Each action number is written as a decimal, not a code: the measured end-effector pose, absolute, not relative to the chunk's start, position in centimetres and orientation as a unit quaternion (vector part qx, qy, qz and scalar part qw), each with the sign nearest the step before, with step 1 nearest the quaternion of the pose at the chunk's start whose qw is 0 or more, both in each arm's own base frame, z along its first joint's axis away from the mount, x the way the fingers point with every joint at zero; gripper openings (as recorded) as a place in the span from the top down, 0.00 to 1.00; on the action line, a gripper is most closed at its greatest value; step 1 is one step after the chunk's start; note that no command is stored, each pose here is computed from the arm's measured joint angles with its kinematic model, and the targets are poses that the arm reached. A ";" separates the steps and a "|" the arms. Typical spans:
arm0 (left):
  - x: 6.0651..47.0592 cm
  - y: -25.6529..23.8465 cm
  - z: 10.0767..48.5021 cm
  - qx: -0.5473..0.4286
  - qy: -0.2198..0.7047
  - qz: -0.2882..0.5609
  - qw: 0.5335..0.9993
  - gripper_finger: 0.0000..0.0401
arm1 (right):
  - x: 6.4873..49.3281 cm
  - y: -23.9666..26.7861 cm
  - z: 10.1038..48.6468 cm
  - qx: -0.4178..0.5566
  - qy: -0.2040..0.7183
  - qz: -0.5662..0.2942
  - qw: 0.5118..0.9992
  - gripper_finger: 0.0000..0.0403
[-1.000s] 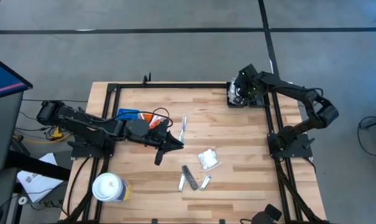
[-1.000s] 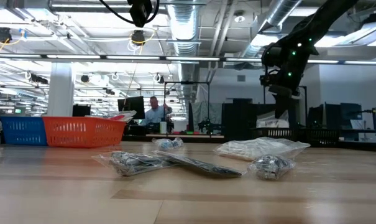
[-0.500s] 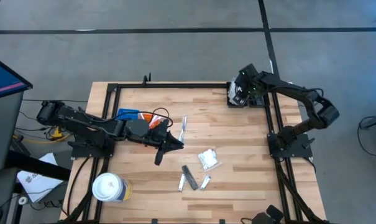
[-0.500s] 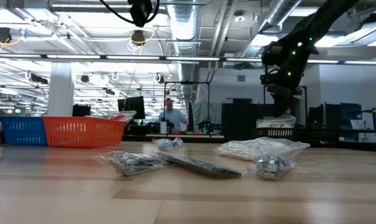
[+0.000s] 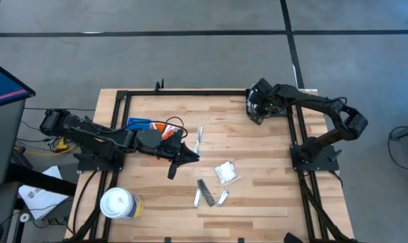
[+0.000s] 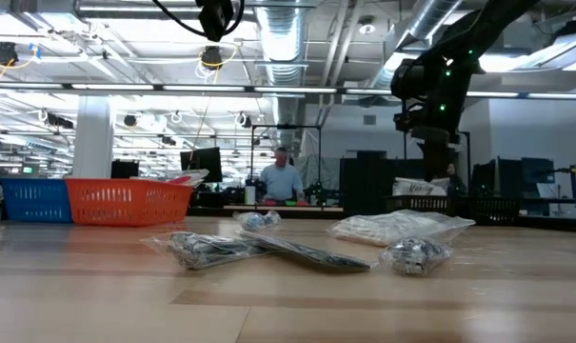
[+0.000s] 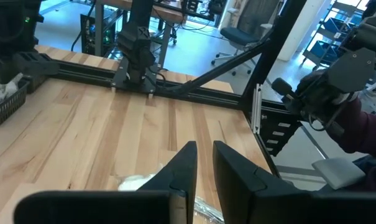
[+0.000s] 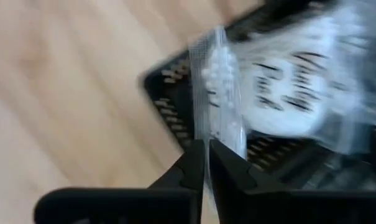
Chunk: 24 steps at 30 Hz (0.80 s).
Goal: Pick & Place Travel size toiletries
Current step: Put the cotton pack into the left black bin
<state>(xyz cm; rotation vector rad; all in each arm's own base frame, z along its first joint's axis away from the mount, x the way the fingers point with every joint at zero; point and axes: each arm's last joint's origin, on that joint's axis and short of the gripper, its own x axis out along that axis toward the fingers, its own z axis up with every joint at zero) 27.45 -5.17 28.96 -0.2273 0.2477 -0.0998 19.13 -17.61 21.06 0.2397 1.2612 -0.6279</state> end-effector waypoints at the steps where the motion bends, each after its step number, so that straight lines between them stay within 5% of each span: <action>1: 27.4 -5.2 29.0 -0.113 0.123 -0.050 0.985 0.88 | 19.2 -17.6 21.1 0.101 0.582 -0.299 0.750 0.95; 15: 27.4 -5.2 29.0 -0.113 0.123 -0.050 0.985 0.88 | 19.4 -19.1 21.8 -0.005 0.564 -0.402 0.721 1.00; 24: 27.4 -5.2 29.0 -0.113 0.124 -0.050 0.985 0.88 | 19.5 -16.3 22.7 0.064 0.558 -0.270 0.782 1.00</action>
